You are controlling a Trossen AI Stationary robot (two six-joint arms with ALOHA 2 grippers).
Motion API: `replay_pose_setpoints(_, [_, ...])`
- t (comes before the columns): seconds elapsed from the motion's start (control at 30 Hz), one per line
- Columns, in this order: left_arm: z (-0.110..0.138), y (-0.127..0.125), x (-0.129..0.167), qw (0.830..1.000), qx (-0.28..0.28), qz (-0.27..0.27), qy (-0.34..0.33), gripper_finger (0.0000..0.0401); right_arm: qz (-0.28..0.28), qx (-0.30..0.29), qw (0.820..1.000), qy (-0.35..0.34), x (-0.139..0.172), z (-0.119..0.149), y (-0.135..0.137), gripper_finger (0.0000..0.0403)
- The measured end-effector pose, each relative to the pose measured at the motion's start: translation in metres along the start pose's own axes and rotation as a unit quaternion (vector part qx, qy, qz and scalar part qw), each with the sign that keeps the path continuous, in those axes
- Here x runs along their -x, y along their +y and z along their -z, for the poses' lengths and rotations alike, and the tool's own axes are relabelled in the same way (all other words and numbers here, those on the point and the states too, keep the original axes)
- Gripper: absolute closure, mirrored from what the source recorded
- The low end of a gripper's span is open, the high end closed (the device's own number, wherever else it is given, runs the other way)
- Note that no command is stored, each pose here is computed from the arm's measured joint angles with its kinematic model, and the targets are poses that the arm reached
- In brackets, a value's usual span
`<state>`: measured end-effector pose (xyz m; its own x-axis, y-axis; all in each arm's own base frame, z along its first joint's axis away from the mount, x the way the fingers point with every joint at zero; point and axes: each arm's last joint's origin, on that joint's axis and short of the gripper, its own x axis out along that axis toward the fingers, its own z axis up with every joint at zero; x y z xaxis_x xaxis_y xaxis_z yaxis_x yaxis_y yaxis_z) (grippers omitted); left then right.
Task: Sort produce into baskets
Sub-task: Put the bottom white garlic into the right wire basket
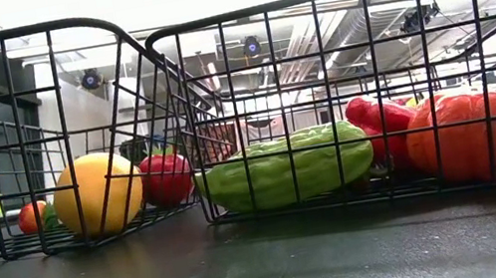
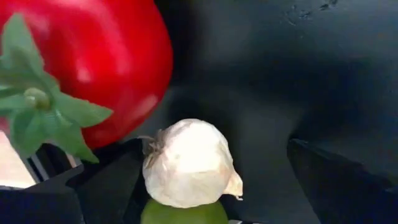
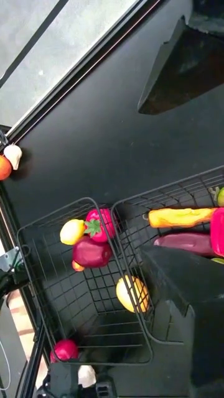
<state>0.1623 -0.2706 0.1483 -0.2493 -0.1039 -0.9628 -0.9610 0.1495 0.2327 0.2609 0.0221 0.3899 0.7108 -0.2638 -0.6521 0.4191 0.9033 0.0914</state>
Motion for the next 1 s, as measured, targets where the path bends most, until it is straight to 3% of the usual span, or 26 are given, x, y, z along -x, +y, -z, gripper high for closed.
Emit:
replay_pose_setpoints(0.2, [-0.002,-0.004,0.001,1.000,0.002,0.006,0.002,0.0012,0.000,0.000,1.000,0.000,0.000,0.000,0.000,0.0049])
replay_pose_setpoints(0.33, [0.000,-0.005,0.001,1.000,0.001,0.016,0.007,0.0044,0.001,0.002,1.000,0.002,0.000,0.000,0.000,0.0049])
replay_pose_setpoints(0.7, [0.000,-0.007,0.001,0.999,-0.007,0.042,-0.002,0.0279,0.004,0.004,1.000,0.008,0.000,0.002,-0.001,0.0049])
replay_pose_setpoints(1.0, [-0.009,-0.005,0.032,0.994,-0.049,0.102,0.005,0.0286,0.006,0.001,1.000,0.012,0.000,0.003,-0.001,0.0049])
